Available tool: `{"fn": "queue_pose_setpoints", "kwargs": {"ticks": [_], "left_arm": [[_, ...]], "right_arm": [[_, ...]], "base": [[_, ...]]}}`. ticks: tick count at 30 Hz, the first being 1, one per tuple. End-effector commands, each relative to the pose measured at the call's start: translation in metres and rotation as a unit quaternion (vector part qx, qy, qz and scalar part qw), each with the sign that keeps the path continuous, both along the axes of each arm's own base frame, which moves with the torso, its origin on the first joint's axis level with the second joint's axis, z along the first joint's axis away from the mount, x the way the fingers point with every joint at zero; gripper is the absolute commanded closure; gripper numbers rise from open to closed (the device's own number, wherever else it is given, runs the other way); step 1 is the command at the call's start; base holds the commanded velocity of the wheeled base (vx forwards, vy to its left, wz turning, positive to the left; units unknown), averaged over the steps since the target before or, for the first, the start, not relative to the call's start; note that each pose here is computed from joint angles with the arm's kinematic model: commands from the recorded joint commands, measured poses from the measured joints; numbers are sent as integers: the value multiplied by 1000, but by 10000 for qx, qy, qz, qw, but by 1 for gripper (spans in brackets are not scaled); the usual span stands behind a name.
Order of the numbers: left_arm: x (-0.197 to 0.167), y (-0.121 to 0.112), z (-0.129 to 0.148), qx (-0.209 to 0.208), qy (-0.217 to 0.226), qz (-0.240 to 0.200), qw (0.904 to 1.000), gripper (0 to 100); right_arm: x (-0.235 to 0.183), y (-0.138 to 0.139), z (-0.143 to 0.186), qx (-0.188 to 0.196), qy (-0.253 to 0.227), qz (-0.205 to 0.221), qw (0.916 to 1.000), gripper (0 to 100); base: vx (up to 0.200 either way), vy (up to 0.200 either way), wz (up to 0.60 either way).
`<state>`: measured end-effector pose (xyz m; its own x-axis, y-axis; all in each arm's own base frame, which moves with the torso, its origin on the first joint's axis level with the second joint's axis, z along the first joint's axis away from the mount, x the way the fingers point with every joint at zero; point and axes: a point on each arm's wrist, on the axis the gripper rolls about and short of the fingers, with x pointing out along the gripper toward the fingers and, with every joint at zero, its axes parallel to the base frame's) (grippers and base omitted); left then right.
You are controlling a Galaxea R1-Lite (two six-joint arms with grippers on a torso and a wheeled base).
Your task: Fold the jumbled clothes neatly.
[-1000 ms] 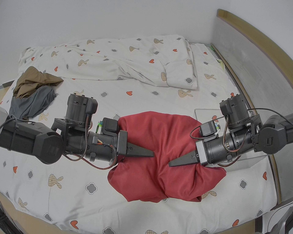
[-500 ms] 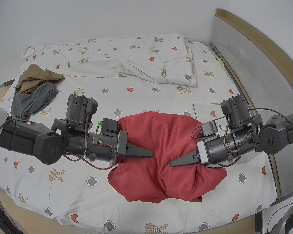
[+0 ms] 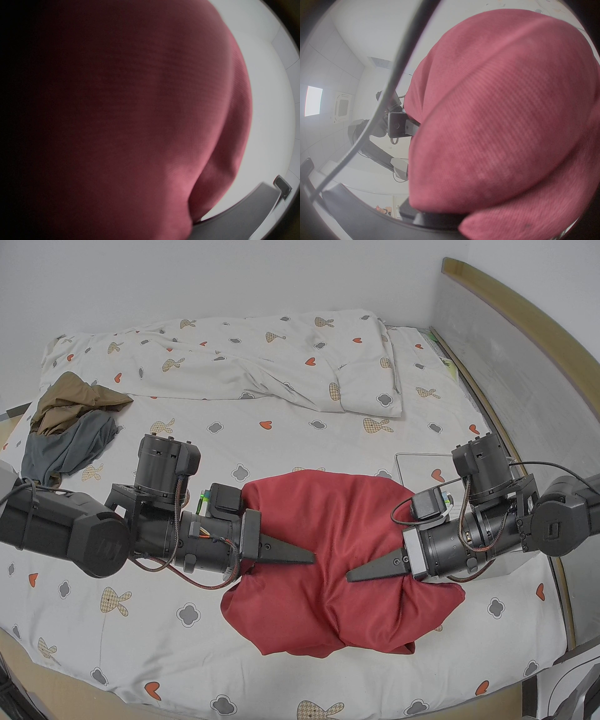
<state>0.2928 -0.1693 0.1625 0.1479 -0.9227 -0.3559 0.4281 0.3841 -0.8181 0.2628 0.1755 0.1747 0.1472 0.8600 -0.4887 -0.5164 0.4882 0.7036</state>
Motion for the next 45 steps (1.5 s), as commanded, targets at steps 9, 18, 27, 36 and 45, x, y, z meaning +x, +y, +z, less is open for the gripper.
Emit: {"fn": "queue_pose_setpoints", "kwargs": {"ticks": [9, 18, 27, 36, 45], "left_arm": [[-1, 1, 0, 0, -9, -9, 10000, 100], [-2, 1, 1, -2, -30, -14, 10000, 100], [1, 0, 0, -4, -16, -9, 10000, 100], [1, -1, -1, 7, 4, -9, 10000, 100], [1, -1, -1, 3, -3, -9, 10000, 100]], "right_arm": [[0, 0, 0, 5, 20, -1, 10000, 100], [0, 0, 1, 12, -2, -6, 10000, 100], [1, -1, 1, 14, -22, -14, 10000, 100], [4, -6, 1, 22, -26, -108, 9999, 100], [4, -8, 4, 41, -60, -139, 9999, 100]], "base": [[133, 0, 0], [0, 0, 0], [0, -22, 0], [0, -200, 0], [0, -200, 0]]}}
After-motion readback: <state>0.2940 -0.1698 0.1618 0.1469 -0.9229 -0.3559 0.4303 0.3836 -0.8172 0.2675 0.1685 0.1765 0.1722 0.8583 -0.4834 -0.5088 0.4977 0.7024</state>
